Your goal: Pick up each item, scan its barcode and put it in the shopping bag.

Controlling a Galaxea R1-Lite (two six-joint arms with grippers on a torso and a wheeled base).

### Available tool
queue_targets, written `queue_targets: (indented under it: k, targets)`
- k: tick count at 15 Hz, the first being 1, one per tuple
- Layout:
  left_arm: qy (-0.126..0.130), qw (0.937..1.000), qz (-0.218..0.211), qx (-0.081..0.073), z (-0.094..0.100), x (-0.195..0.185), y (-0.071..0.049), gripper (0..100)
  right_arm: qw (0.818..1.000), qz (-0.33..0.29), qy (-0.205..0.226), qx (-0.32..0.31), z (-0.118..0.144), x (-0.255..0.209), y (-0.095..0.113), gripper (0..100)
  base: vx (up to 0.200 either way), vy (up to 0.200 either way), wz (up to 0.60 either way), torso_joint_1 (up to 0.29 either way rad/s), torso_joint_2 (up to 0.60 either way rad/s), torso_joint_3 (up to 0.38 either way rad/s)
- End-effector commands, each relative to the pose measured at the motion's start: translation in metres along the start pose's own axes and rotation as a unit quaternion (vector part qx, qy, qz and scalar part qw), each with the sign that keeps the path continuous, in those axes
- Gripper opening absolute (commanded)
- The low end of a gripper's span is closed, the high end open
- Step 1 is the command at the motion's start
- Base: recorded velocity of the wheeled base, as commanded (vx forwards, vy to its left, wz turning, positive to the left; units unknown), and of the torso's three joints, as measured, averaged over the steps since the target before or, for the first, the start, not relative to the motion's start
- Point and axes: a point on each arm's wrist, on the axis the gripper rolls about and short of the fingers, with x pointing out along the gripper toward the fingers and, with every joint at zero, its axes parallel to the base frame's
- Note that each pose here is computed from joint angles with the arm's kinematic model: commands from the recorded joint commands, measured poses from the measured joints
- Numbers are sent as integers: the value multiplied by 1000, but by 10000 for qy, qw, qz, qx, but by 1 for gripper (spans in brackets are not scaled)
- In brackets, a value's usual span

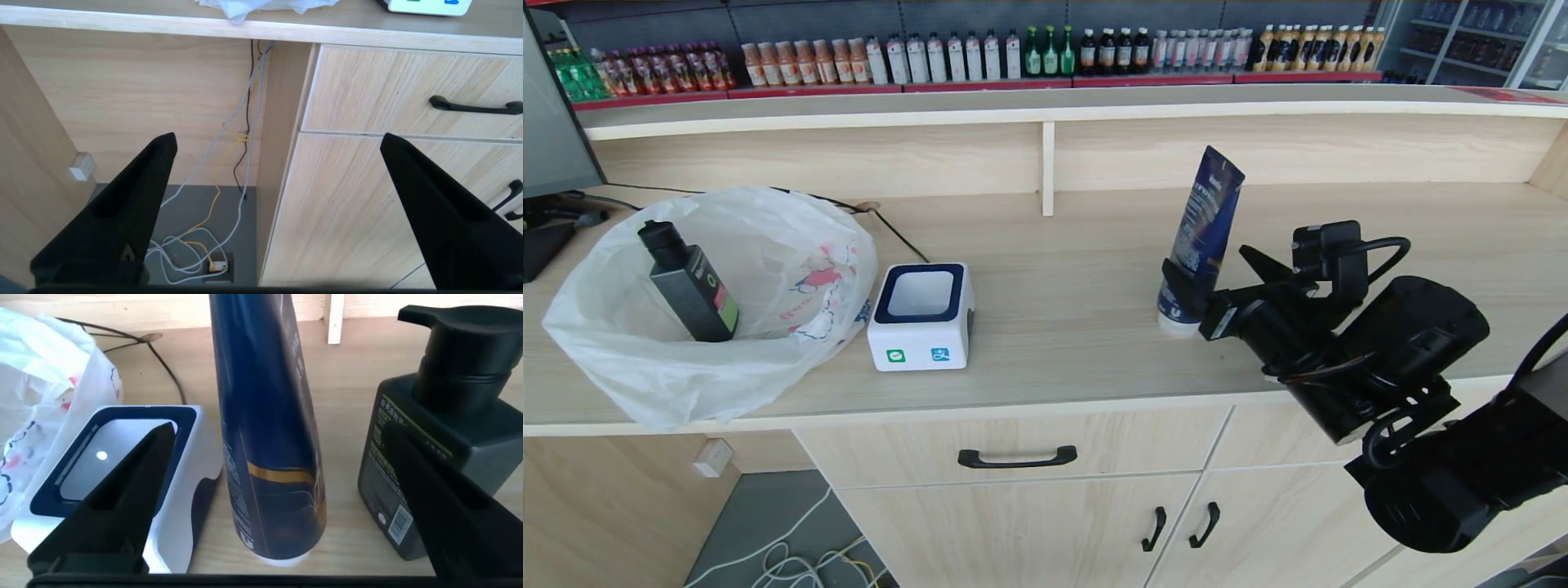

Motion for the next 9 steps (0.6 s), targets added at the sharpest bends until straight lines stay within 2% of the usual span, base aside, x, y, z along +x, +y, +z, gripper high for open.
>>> queue_targets:
  k: [1, 9]
  targets:
    - [-1, 10000, 0, -4, 0, 0, 0, 100, 10000, 3, 8, 3, -8, 8, 3, 100, 0, 0, 0, 0, 0, 0]
    - [-1, 10000, 0, -4, 0, 0, 0, 100, 9999, -33, -136, 12, 2, 19, 2, 100, 0, 0, 0, 0, 0, 0]
